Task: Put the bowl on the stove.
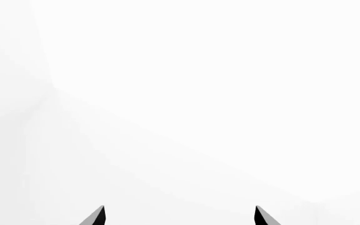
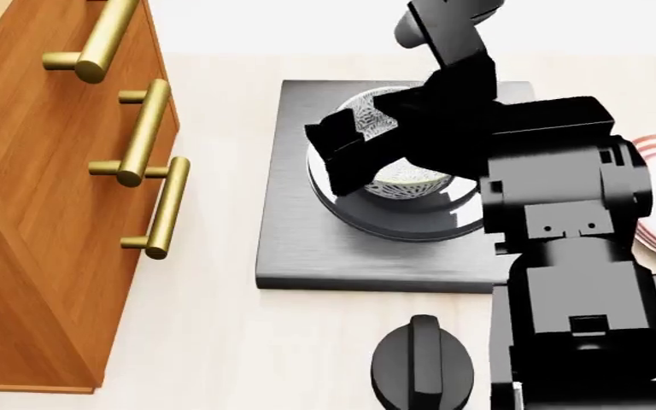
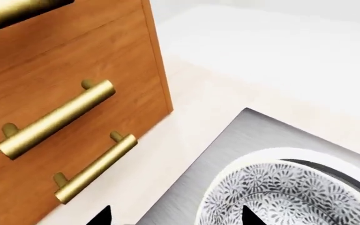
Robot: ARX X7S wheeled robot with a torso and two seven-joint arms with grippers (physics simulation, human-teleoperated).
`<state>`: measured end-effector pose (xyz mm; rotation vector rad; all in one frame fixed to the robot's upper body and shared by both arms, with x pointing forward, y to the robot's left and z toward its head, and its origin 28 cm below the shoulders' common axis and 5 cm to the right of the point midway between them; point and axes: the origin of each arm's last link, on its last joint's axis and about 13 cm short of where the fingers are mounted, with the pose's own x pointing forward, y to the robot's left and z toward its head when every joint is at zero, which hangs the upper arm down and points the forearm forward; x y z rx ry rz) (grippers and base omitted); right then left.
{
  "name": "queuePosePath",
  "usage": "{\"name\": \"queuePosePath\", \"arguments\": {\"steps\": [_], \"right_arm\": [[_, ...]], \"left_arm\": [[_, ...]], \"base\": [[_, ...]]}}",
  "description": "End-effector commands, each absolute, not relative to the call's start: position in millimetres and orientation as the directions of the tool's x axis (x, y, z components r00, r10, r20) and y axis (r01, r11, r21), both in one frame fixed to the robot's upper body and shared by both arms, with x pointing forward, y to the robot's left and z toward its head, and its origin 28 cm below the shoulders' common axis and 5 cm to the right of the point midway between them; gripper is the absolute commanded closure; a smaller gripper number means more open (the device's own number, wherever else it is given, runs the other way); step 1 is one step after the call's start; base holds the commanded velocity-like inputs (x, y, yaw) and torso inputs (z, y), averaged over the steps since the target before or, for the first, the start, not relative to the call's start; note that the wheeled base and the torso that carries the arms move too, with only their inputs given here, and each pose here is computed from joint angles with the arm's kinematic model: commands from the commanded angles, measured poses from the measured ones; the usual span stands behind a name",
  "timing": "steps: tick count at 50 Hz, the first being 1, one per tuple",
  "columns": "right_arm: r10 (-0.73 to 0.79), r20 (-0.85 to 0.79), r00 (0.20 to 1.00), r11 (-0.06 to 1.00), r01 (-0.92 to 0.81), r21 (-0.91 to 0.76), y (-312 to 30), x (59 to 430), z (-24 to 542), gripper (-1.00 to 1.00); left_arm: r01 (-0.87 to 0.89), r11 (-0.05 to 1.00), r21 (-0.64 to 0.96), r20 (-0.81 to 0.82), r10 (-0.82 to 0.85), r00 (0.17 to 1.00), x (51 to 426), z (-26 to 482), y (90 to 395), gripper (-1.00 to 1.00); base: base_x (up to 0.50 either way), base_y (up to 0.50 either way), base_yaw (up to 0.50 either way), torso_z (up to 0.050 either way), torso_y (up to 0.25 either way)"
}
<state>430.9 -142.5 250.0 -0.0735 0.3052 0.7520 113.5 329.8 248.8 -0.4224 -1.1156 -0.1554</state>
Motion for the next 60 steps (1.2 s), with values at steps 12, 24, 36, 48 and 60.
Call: {"name": "queuePosePath", "arguments": {"steps": [12, 24, 36, 48, 60], "right_arm": [[0.688, 0.156, 0.708, 0.705, -0.704, 0.085, -173.2, 429.3, 287.4, -1.0], [0.453, 0.565, 0.69, 0.66, -0.685, 0.308, -180.5, 352.5, 243.5, -1.0], [0.216, 0.659, 0.721, 0.7, -0.585, 0.41, -190.2, 296.5, 211.5, -1.0], [-0.145, 0.658, 0.739, 0.694, -0.398, 0.6, -227.6, 243.7, 173.4, -1.0], [-0.431, 0.813, 0.391, 0.574, -0.577, 0.582, -247.9, 193.0, 179.5, -1.0]], "left_arm": [[0.314, 0.919, -0.238, 0.9, 0.087, 0.427, 112.9, 248.7, 329.0, -1.0], [0.316, 0.919, -0.238, 0.902, 0.088, 0.423, 111.9, 248.8, 329.4, -1.0], [0.316, 0.917, -0.242, 0.903, 0.095, 0.418, 110.5, 249.6, 330.5, -1.0], [0.324, 0.915, -0.242, 0.903, 0.089, 0.421, 112.0, 248.9, 329.5, -1.0], [0.326, 0.913, -0.247, 0.901, 0.092, 0.425, 112.5, 247.6, 328.6, -1.0]], "base": [[0.0, 0.0, 0.0, 0.0, 0.0], [0.0, 0.0, 0.0, 0.0, 0.0], [0.0, 0.0, 0.0, 0.0, 0.0], [0.0, 0.0, 0.0, 0.0, 0.0], [0.0, 0.0, 0.0, 0.0, 0.0]]}}
